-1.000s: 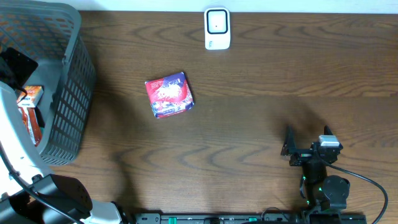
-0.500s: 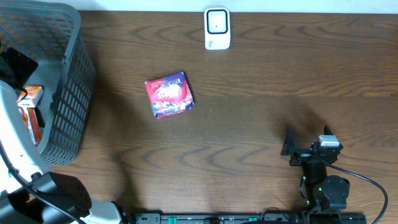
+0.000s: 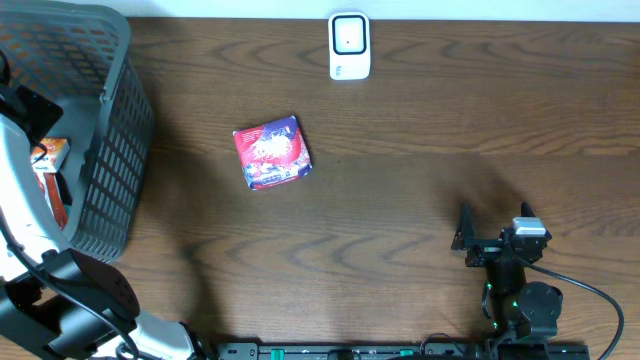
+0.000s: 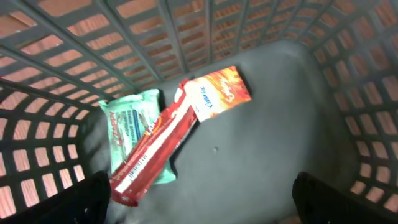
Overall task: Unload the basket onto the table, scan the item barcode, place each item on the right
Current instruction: 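Return the left gripper into the basket toward the red snack bar, then grasp the red-white snack bar with the left gripper and lift, then carry the red snack bar near the scanner and drop it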
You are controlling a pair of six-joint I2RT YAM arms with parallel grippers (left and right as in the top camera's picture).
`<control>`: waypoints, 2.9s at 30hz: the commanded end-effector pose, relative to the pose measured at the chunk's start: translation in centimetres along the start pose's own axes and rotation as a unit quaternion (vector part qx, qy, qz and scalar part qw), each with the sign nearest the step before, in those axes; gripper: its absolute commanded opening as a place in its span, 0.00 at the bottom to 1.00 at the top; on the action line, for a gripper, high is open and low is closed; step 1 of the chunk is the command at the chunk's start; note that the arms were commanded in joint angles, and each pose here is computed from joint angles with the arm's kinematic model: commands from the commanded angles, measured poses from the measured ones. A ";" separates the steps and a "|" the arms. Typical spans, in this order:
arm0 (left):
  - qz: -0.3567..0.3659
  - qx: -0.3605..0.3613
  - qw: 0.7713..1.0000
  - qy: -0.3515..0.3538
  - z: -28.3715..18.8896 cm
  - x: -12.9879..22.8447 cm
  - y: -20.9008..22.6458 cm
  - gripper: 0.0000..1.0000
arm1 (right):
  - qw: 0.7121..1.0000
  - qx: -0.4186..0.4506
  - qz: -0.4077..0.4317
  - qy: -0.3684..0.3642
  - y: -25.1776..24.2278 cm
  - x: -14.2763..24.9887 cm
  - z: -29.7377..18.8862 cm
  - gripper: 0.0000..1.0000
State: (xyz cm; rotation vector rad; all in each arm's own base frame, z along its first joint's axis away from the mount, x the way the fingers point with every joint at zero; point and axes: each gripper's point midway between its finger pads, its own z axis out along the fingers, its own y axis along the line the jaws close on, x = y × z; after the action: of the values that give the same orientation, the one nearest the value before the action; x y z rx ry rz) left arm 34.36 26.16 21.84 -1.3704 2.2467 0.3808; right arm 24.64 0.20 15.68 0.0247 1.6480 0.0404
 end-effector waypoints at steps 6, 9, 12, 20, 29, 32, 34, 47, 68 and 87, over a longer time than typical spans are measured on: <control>0.022 -0.064 0.997 0.044 4.8 1.9 1.0 0.94 | 1.000 0.006 -0.004 0.002 -0.3 0.2 0.0 0.99; 0.044 -0.093 0.992 0.072 6.6 3.3 1.8 0.94 | 1.000 0.006 -0.004 0.002 -0.3 0.2 0.0 0.99; 0.053 -0.115 0.987 0.101 8.3 4.6 2.5 0.94 | 1.000 0.006 -0.004 0.002 -0.3 0.2 0.0 0.99; 0.057 -0.156 0.971 0.172 11.5 7.3 5.1 0.94 | 1.000 0.006 -0.004 0.001 -0.3 0.1 0.0 0.99; 0.061 -0.177 0.958 0.216 12.7 9.3 7.5 0.80 | 1.000 0.006 -0.004 0.002 -0.3 0.2 0.0 0.99; 0.061 -0.163 0.958 0.226 13.0 10.0 7.1 0.79 | 1.000 0.006 -0.004 0.002 -0.3 0.2 0.0 0.99; 0.067 -0.142 0.958 0.239 13.3 10.6 6.5 0.79 | 1.000 0.006 -0.004 0.002 -0.3 0.2 0.0 0.99; 0.081 -0.137 0.952 0.262 13.8 12.5 6.8 0.09 | 1.000 0.006 -0.004 0.002 -0.3 0.2 0.0 0.99; 0.031 0.183 0.980 0.068 -3.7 3.8 -2.7 0.07 | 1.000 0.006 -0.004 0.002 -0.3 0.2 0.0 0.99; 0.150 0.421 0.885 -0.130 -27.0 7.6 -8.5 0.07 | 1.000 0.006 -0.004 0.002 -0.3 0.2 0.0 0.99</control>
State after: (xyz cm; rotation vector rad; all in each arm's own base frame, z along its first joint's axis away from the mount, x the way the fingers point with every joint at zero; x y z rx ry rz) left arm 32.63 6.01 39.43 -0.5687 2.0135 -0.2572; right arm 24.64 0.20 15.68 0.0247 1.6480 0.0404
